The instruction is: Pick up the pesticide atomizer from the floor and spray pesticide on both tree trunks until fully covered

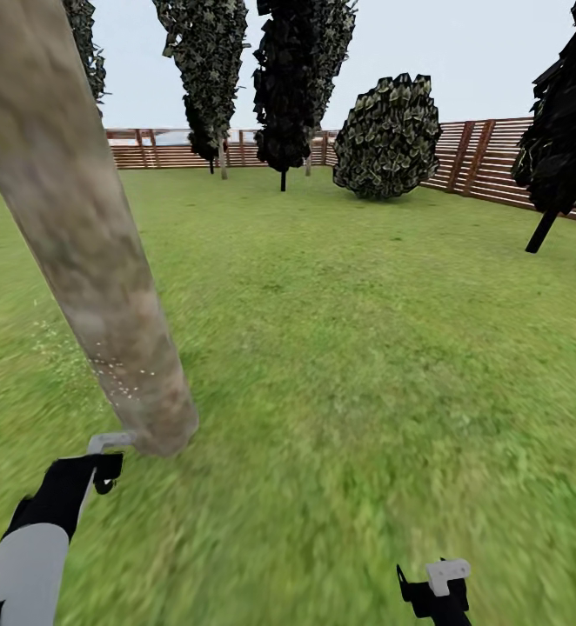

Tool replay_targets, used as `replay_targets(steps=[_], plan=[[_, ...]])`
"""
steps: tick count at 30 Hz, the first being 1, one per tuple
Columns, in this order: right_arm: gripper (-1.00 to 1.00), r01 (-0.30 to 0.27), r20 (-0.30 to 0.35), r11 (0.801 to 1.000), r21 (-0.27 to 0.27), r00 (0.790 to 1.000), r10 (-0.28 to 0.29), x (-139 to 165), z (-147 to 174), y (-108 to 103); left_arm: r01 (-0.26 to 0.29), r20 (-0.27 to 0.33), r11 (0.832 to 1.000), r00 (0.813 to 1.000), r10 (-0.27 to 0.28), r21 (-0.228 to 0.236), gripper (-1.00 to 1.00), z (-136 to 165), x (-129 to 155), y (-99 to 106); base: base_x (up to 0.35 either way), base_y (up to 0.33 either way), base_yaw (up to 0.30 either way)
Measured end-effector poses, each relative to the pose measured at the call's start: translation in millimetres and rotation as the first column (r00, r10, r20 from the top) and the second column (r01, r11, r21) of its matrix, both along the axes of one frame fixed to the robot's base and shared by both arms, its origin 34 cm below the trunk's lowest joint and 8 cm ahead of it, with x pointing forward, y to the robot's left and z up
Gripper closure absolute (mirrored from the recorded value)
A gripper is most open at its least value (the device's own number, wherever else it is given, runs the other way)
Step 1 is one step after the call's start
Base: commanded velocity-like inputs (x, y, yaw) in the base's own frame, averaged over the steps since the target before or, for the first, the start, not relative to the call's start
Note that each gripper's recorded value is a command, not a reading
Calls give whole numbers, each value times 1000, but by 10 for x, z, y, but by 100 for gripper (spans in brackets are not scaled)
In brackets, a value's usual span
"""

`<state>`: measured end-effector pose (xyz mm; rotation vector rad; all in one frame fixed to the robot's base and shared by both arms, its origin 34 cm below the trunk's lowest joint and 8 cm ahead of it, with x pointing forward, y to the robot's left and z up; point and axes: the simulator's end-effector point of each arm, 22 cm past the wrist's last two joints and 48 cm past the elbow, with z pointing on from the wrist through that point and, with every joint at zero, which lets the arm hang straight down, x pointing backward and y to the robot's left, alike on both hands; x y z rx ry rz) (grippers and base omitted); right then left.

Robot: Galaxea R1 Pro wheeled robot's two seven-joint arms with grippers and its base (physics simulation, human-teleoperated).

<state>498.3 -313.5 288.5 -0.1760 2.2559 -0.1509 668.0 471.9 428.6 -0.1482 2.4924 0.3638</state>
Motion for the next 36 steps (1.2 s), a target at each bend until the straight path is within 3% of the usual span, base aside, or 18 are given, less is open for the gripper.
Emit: replay_targets(steps=[3,11,19,28,36], plan=[[-100,1,0,1000,1,1000,-1,0,1,-1,-39,6,999,999,39,9,100,3,-58,98,1,-1,28],[-100,4,1,1000,0,1000,-4,1,2,-7,-40,8,999,999,40,-1,100,-24,-54,18,-11,-11,255],[-100,4,1,1000,3,1000,-4,1,0,14,-17,11,1000,1000,17,-19,100,-64,-7,-190,-52,-238,135],[-100,4,1,1000,3,1000,-4,1,0,14,-12,12,1000,1000,12,-26,100,-79,3,-256,157,-247,20],[-100,4,1,1000,3,1000,-4,1,0,14,-12,12,1000,1000,12,-27,100,-79,3,-260,136,-244,256]])
